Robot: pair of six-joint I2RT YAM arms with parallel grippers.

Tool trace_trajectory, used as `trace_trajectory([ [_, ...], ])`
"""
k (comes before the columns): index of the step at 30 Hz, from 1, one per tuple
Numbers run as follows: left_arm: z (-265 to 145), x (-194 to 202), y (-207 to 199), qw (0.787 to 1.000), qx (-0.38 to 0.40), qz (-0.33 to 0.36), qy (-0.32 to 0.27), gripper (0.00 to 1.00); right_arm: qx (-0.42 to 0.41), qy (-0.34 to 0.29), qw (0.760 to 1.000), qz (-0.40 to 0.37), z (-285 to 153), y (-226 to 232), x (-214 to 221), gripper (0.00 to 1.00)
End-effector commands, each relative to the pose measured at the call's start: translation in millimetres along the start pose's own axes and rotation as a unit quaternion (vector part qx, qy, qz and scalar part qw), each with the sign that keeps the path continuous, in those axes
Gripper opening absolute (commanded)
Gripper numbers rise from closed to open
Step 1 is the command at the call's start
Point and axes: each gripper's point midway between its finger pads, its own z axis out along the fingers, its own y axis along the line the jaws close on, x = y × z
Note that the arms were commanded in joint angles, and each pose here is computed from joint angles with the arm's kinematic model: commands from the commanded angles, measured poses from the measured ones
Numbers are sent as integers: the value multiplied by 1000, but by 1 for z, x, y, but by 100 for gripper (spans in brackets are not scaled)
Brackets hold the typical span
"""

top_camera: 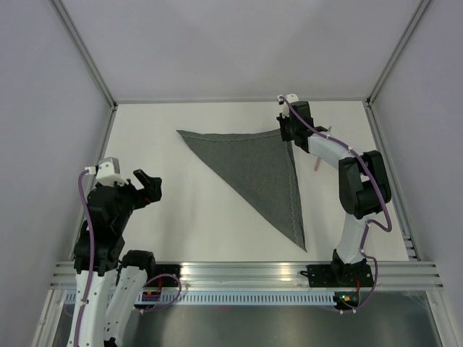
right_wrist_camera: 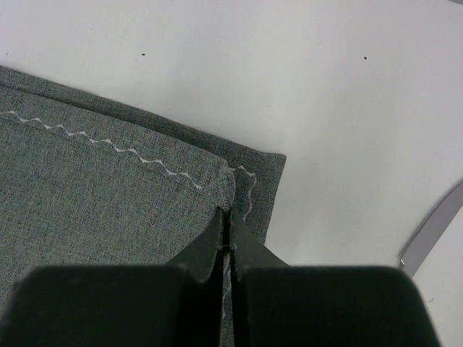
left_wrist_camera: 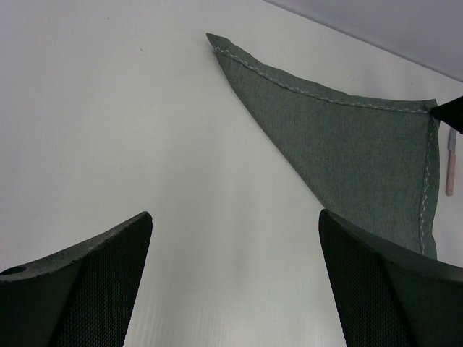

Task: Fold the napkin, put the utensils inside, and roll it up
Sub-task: Fold the napkin

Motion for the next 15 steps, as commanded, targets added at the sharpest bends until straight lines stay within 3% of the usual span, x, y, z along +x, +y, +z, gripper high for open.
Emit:
trace_trajectory([
  [1, 0, -4, -8, 1000, 22, 13, -8, 100, 9, -43, 999, 13, -2, -7, -30, 0],
  [15, 0, -4, -7, 1000, 22, 13, -8, 100, 11, -42, 999, 15, 0, -11, -30, 1],
])
